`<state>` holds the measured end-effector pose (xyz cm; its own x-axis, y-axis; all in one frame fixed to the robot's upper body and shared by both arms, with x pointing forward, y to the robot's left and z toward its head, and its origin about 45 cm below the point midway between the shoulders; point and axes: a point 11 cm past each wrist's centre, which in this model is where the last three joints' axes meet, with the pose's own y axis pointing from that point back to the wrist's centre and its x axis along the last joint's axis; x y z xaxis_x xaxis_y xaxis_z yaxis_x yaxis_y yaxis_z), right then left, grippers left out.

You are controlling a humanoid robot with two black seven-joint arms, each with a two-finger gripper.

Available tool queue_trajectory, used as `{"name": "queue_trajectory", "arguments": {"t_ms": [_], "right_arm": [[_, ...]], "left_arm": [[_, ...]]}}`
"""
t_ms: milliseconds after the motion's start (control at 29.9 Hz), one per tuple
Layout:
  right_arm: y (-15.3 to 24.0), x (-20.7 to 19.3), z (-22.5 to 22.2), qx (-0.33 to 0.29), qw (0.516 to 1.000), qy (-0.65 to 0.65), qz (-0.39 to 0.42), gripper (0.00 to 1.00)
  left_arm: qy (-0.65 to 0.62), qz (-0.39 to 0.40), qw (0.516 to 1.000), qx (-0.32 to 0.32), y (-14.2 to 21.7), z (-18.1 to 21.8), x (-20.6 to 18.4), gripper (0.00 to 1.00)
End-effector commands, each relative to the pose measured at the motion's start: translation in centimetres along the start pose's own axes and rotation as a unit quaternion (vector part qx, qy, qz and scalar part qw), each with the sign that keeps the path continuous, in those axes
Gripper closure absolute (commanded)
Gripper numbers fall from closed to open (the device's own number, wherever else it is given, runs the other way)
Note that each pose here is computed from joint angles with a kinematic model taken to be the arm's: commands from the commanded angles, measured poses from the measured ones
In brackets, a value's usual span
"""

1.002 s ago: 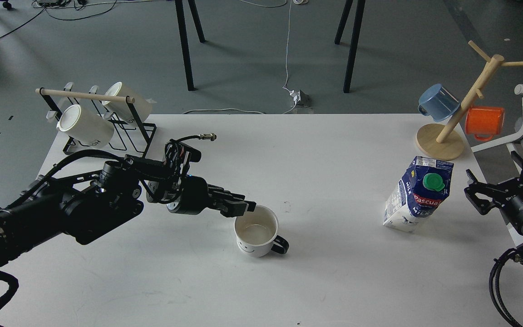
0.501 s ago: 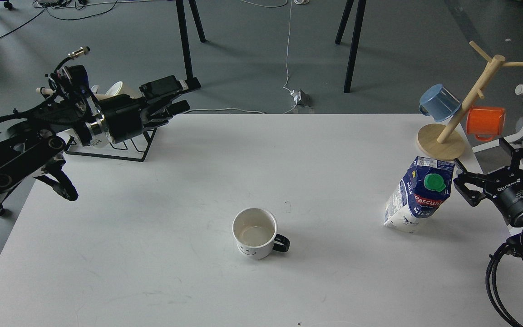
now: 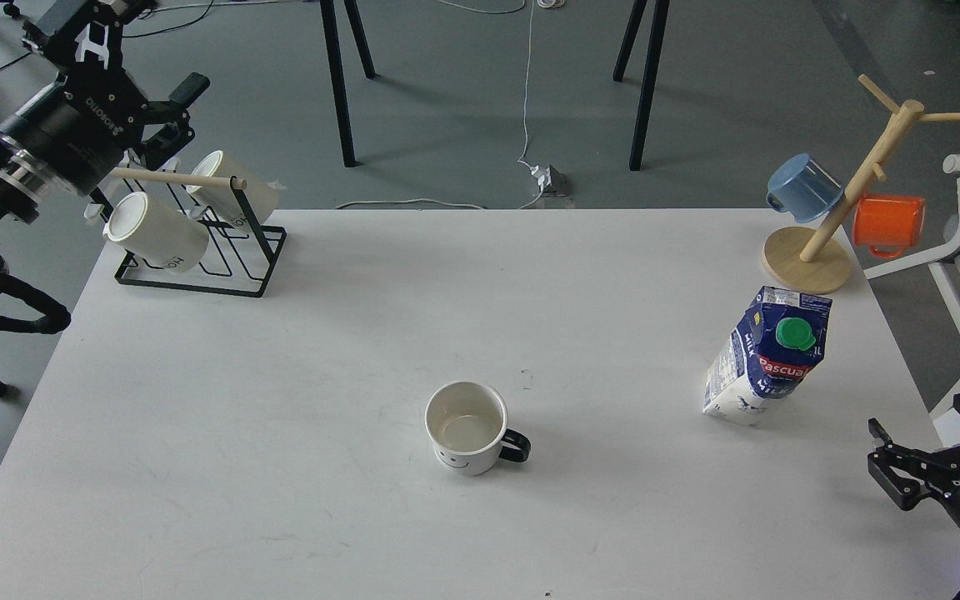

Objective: Place cup and milk with both arms
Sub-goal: 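Release the mug and raise the left arm away, then move the right gripper to the base of the milk carton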

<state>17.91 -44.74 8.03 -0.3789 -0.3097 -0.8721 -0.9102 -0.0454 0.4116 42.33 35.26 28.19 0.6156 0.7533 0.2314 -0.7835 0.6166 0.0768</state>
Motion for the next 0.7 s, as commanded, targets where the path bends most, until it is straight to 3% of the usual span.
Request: {"name": "queue_trajectory", "arguments": {"t_ms": [0,267,668], "right_arm": [[-0.6,0.5,5.2,-0.043,0.998,-0.039,-0.005,0.02],[-1.5,0.7,12.6,-0.100,0.992,-0.079,-0.015,0.02],[-5.2,-3.4,12.6,-0.089,0.989,-0.087,-0.075,0.02]], "left_arm": [[0.002,-0.001,1.000,-0.004,-0.1,0.2,-0.2,0.01],[0.003,-0.002,1.000,-0.003,-0.1,0.1,-0.2,0.01],[0.006,-0.001,1.000,-0.005,-0.1,0.1,-0.2,0.01]]}}
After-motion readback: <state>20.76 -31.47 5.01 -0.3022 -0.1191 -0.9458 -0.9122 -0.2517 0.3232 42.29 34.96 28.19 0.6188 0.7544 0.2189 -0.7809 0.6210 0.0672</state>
